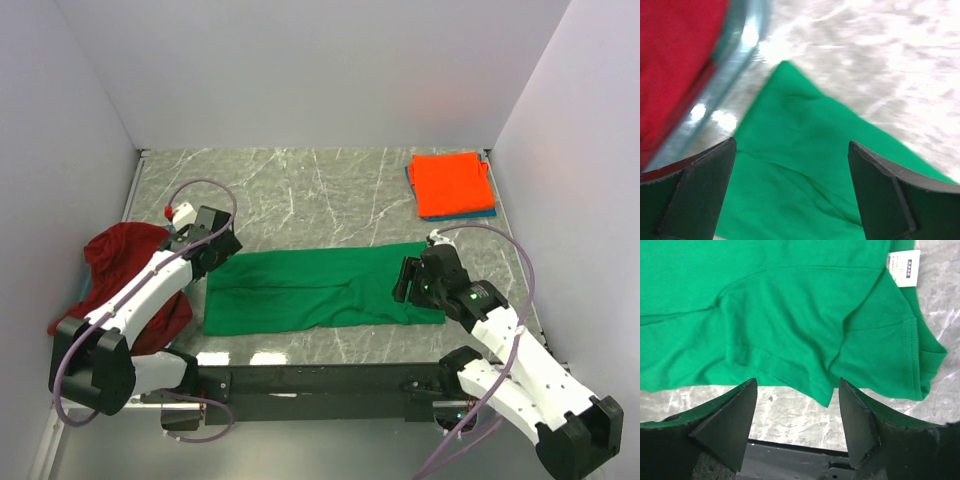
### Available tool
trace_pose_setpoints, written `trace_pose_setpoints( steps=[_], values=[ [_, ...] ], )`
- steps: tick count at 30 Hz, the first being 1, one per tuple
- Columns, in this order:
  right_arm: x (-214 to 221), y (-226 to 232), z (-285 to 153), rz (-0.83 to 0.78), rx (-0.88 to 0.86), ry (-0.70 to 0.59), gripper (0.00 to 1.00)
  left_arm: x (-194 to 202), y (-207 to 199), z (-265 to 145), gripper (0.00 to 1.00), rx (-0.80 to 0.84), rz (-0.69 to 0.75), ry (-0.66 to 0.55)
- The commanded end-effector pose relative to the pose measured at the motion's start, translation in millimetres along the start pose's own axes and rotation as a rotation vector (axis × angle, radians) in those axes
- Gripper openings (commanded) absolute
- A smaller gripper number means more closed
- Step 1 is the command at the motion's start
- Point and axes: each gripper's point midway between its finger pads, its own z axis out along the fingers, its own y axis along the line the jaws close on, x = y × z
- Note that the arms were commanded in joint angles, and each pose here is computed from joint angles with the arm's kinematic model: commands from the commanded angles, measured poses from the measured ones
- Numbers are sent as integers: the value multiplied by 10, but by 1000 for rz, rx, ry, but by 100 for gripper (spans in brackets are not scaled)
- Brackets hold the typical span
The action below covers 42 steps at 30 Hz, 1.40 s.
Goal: Fold and stack the t-shirts
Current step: Fold the tshirt
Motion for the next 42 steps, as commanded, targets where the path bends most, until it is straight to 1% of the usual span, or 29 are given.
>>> trace_pose_setpoints(
  steps=[1,4,8,9,11,12,13,14,15,17,18,20,21,23,24,25,27,28,30,31,32,33,34,35,36,37,39,40,42],
  values=[
    [-203,215,-123,6,-84,-56,73,-198,-368,-211,100,134,-11,-42],
    [-243,372,-81,13,-150,-50,74,-139,-560,-219,99,199,16,-16],
    [-230,476,69,65,-163,-1,77,36,-778,-183,99,258,64,34],
    [-189,470,157,76,-144,32,77,102,-828,-186,99,271,81,45],
    [-191,480,261,86,-133,46,79,250,-881,-106,99,272,112,82],
    [-152,420,368,105,-91,79,80,325,-900,-88,99,274,130,98],
    [-169,400,429,114,-74,81,81,445,-901,-28,100,268,152,133],
    [-171,374,485,121,-58,90,82,492,-910,7,99,269,171,141],
    [-156,283,604,148,-18,117,83,559,-869,52,100,251,179,153],
    [-203,225,737,172,7,122,83,659,-825,133,99,226,189,177],
    [-144,165,852,177,39,159,84,719,-787,165,100,218,192,188],
    [-227,159,955,182,51,164,85,819,-762,195,99,227,208,216],
    [-178,120,1056,181,77,193,87,878,-707,222,99,221,207,226],
    [-282,156,1164,180,82,186,87,928,-679,231,99,227,195,235],
    [-243,128,1260,179,103,214,88,1002,-622,245,100,225,200,255],
    [-325,168,1317,181,100,208,88,1027,-613,255,99,225,191,261],
    [-277,172,1471,168,115,257,89,1101,-524,287,100,204,195,277],
    [-403,251,1516,163,100,246,89,1131,-498,287,100,196,190,287],
    [-404,261,1667,140,110,283,90,1237,-430,283,99,196,192,316],
    [-583,350,1710,132,100,263,89,1249,-435,263,99,203,169,320],
    [-653,368,1758,121,106,259,89,1274,-438,245,99,211,163,329],
    [-643,353,1864,106,122,282,89,1325,-406,229,99,209,160,343],
    [-850,463,1897,100,105,257,90,1350,-410,195,100,211,136,351],
    [-920,484,1947,94,108,253,90,1381,-389,168,99,207,135,361],
    [-889,470,2062,82,122,278,90,1453,-368,130,99,207,141,373],
    [-1070,554,2090,79,111,260,90,1470,-372,92,99,204,109,376],
    [-1057,570,2245,69,119,294,90,1584,-332,23,99,198,107,396],
    [-1195,666,2267,63,101,280,90,1608,-327,-11,99,188,67,401],
    [-1207,675,2392,53,105,303,90,1735,-256,-80,100,172,66,427]
  ],
)
